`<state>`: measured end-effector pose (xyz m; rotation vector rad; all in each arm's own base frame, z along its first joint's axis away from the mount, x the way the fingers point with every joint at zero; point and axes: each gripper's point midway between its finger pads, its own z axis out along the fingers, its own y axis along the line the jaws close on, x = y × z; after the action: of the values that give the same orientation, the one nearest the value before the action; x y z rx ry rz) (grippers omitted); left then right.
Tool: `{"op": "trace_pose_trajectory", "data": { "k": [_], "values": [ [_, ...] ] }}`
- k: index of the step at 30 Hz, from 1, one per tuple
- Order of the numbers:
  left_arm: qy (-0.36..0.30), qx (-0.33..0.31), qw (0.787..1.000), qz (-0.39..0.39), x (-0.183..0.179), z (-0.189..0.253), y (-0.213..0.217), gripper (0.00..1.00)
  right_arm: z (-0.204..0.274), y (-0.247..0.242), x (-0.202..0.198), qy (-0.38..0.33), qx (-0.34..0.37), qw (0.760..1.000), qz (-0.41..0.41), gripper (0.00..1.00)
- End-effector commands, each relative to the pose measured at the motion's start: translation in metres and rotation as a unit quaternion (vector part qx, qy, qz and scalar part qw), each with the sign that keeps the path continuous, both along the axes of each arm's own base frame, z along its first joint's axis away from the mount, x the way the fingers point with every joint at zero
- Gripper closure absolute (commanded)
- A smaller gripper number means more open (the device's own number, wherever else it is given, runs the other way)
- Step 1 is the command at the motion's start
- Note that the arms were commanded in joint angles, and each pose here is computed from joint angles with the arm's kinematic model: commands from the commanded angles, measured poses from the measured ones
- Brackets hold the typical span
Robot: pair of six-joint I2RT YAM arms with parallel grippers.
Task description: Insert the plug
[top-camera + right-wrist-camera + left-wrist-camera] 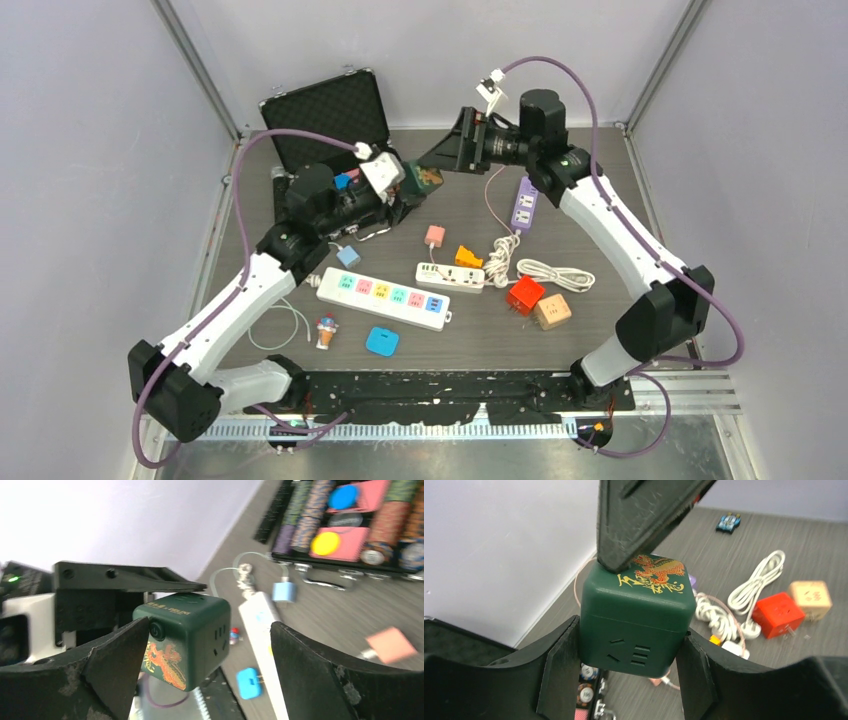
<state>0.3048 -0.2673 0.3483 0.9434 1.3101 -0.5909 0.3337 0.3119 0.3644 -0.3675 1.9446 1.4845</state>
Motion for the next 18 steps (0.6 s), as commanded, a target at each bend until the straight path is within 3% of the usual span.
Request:
{"op": "trace_pose_trajectory", "data": {
  "k": [1,8,18],
  "values": [
    [-0.073,0.072,0.994,0.046,0.009,0.011,0.007,1.0,-0.013,-0.033,0.001,-0.064,-0.127,0.987,-0.074,0.05],
    [-0.087,0.111,0.988,0.054,0.01,0.001,-0.001,1.0,-0.022,-0.021,-0.019,-0.091,-0.191,0.976,-0.049,0.05],
    [-0.092,0.114,0.988,0.043,0.004,0.0,-0.008,1.0,-0.032,-0.003,-0.033,-0.092,-0.189,0.978,-0.013,0.01]
  ]
}}
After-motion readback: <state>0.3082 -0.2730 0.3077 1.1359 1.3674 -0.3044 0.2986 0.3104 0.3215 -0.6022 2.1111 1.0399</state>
